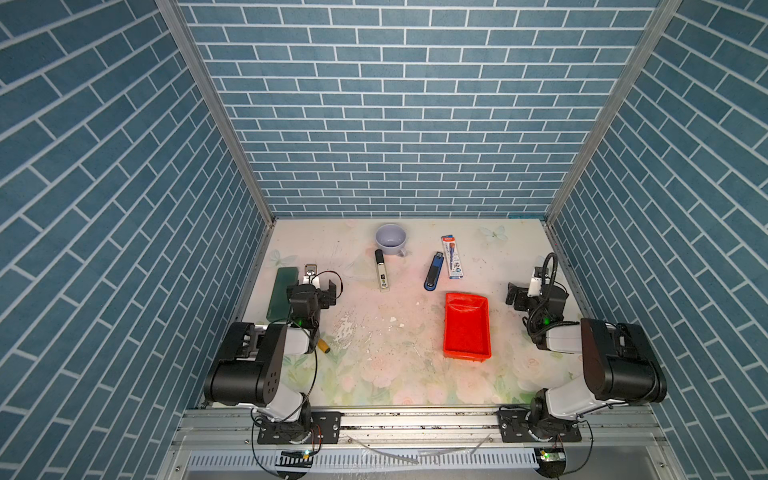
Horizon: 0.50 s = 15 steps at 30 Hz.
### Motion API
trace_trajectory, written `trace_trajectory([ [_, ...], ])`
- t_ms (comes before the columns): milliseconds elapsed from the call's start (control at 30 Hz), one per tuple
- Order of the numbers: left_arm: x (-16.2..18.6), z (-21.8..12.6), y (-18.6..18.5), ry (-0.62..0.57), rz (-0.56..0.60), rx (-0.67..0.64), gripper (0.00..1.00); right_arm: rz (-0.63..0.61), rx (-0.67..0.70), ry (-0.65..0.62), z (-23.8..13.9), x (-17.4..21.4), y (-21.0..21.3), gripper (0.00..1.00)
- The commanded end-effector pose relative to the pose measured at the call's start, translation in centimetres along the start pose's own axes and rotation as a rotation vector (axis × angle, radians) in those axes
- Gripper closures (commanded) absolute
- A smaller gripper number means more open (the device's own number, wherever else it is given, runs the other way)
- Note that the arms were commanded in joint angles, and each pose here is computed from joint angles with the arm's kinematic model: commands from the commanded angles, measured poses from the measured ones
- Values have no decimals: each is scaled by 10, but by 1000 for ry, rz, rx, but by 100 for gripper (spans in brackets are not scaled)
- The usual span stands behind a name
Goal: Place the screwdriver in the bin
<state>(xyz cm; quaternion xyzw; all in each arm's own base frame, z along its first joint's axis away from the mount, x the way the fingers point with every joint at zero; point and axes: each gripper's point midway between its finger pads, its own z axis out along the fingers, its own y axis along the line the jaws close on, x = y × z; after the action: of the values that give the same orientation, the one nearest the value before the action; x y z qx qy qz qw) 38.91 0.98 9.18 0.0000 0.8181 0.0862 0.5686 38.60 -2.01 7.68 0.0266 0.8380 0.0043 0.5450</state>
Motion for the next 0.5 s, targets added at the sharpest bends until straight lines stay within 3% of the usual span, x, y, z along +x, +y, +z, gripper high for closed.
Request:
trace_trajectory([
  [0, -5, 3, 1, -10, -9, -1, 0, -23, -23, -36, 4, -15, 4, 1],
  [367, -38, -23, 13, -13, 1, -77, 0, -36, -44, -57, -24, -43, 11, 1],
  [467, -53, -35, 18, -6, -56, -92, 0, -25, -90, -60, -34, -54, 22, 1],
])
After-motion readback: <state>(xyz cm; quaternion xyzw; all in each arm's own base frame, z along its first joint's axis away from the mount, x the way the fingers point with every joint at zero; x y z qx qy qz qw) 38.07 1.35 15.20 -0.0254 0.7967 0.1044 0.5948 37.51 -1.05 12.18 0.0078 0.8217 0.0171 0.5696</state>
